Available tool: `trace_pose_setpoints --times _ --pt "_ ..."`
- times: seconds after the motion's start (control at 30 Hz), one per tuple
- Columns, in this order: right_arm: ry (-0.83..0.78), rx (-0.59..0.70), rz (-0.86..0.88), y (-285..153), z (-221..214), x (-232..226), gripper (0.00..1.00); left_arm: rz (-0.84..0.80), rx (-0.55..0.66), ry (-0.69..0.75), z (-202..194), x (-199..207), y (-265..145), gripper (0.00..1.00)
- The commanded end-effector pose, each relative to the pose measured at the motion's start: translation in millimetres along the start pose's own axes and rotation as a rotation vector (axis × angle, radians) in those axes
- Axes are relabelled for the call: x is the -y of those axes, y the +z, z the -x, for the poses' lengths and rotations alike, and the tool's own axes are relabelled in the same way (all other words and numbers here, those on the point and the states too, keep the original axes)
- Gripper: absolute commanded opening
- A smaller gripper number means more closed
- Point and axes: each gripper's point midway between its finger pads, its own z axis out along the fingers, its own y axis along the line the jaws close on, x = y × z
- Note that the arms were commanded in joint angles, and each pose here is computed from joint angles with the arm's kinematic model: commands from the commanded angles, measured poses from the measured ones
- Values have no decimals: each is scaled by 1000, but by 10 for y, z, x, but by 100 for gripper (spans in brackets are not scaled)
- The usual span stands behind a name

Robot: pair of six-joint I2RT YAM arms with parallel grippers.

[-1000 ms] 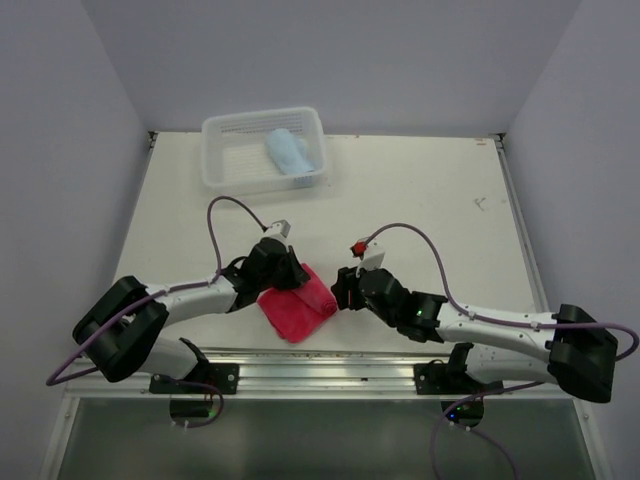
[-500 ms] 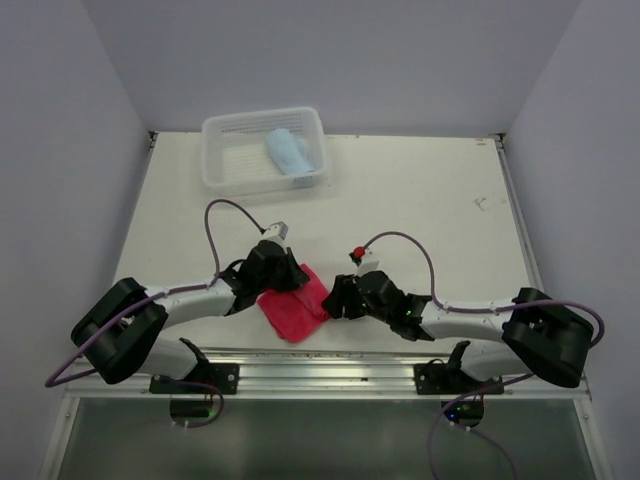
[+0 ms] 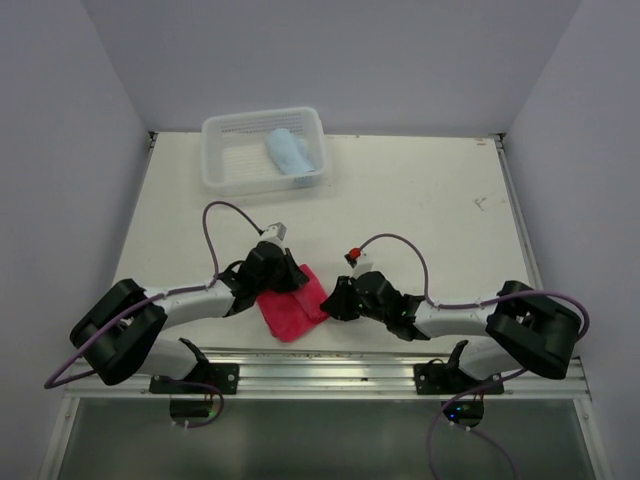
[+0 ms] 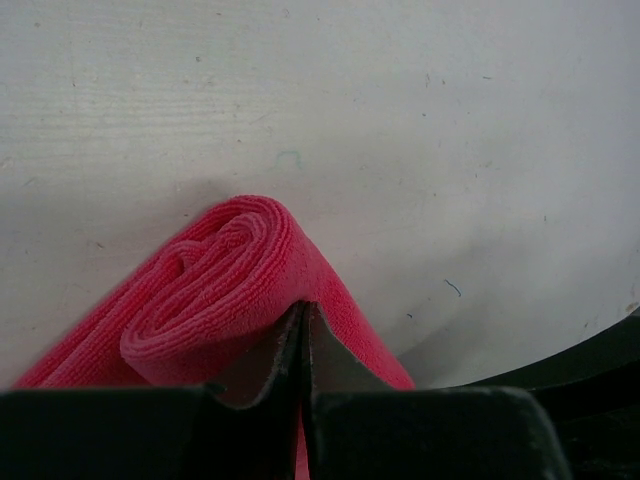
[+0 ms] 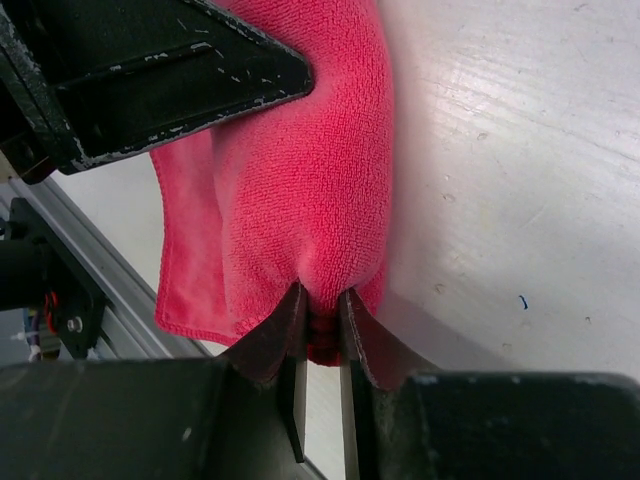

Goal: Roll the towels
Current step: Roll the towel

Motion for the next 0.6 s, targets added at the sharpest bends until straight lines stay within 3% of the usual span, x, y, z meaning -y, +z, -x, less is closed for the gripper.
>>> trace_pose_setpoints --times 0.0,0.13,0.37,0.57 --pt "-19 21 23 -6 65 -82 12 92 -26 14 -118 -248 -32 5" --pt "-79 42 -27 -76 169 -37 1 95 -16 25 -52 -202 -40 6" --pt "-247 98 -148 -205 390 58 0 82 56 56 314 56 -64 8" --pt "-507 164 -309 -308 414 74 0 29 103 58 609 347 -118 9"
